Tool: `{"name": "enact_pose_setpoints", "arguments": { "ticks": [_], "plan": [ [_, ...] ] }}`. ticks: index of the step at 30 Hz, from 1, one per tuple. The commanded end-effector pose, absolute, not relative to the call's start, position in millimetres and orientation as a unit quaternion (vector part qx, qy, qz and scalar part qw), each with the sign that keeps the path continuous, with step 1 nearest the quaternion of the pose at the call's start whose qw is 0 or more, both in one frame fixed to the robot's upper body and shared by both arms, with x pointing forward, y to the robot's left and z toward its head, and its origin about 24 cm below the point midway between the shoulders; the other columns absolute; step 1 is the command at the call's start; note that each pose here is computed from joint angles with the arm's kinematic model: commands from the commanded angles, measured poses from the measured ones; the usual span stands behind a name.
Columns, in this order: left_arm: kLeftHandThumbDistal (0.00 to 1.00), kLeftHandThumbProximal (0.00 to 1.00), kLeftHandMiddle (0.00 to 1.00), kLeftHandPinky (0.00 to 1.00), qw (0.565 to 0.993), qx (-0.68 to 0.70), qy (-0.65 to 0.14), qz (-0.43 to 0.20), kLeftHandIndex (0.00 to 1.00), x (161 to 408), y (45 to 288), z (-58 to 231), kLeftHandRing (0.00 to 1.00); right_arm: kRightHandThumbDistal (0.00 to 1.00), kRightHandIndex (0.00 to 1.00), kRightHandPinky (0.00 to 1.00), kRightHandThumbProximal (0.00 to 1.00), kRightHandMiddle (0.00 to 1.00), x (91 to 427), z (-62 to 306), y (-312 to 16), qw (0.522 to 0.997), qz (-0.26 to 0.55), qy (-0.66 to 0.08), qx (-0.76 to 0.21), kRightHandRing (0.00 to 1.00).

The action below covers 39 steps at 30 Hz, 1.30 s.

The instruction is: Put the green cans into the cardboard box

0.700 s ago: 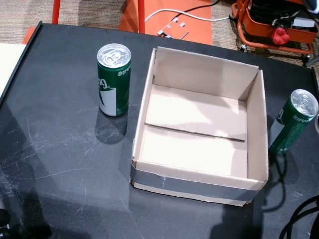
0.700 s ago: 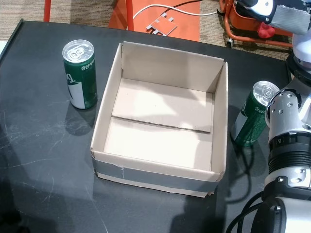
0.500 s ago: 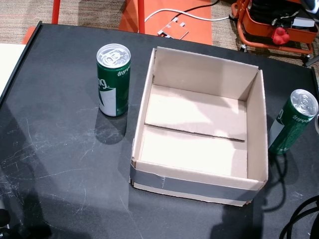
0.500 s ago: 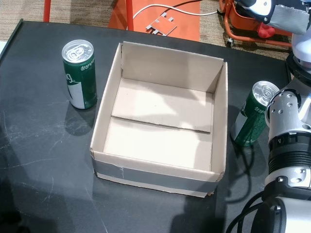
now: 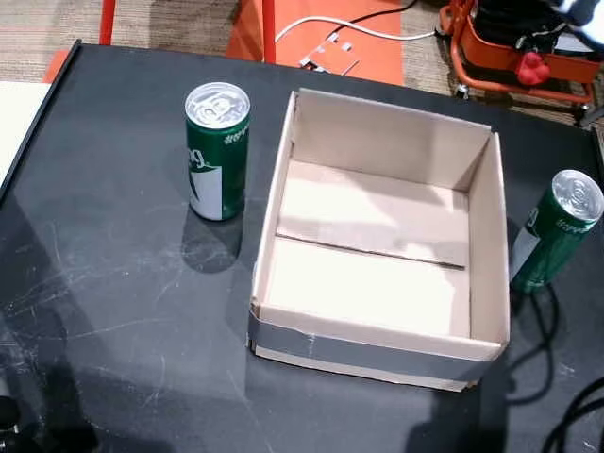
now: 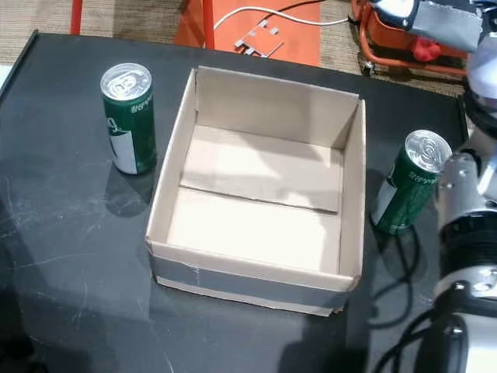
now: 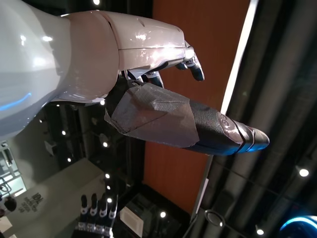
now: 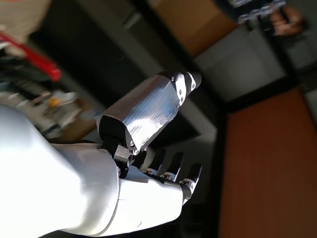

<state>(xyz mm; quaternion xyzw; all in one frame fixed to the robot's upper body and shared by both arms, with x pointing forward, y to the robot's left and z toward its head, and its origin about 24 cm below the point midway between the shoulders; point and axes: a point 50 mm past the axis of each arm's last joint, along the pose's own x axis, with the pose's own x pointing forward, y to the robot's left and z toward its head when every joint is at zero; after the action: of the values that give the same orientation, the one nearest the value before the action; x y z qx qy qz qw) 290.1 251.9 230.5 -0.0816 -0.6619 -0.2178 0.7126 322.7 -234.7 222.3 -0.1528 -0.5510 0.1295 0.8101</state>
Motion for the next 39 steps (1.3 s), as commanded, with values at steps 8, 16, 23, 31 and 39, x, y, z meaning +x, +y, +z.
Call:
{"name": "enact_pose_setpoints", "arguments": {
  "ticks": [8,16,23,31,39],
  "plan": [
    [0.88,0.74,0.75,0.88,0.716,-0.079,-0.655,-0.229,0.72,300,263,234,0.98,0.95,0.80,0.92,0.60,0.80,303,186,-276,0.859,0.056,-0.476,-0.183,0.85],
    [0.89,0.78,0.74,0.96,0.719,-0.079,-0.656,-0.215,0.70,300,267,233,0.95,1.00,0.81,0.93,0.63,0.80,294,137,-286,0.911,0.048,-0.358,-0.199,0.87],
    [0.83,0.61,0.76,0.93,0.726,-0.086,-0.642,-0.232,0.73,304,268,233,0.98,1.00,0.85,0.98,0.63,0.86,281,72,-277,0.957,0.112,-0.200,-0.178,0.91],
    [0.80,0.64,0.75,0.96,0.736,-0.074,-0.636,-0.218,0.71,307,272,231,0.97,1.00,0.87,1.00,0.67,0.87,262,32,-264,0.974,0.127,-0.138,-0.124,0.92],
    [0.82,0.65,0.76,0.97,0.738,-0.069,-0.633,-0.221,0.70,310,274,233,0.98,1.00,0.83,1.00,0.68,0.86,255,17,-264,0.983,0.108,-0.121,-0.086,0.92]
  ]
}}
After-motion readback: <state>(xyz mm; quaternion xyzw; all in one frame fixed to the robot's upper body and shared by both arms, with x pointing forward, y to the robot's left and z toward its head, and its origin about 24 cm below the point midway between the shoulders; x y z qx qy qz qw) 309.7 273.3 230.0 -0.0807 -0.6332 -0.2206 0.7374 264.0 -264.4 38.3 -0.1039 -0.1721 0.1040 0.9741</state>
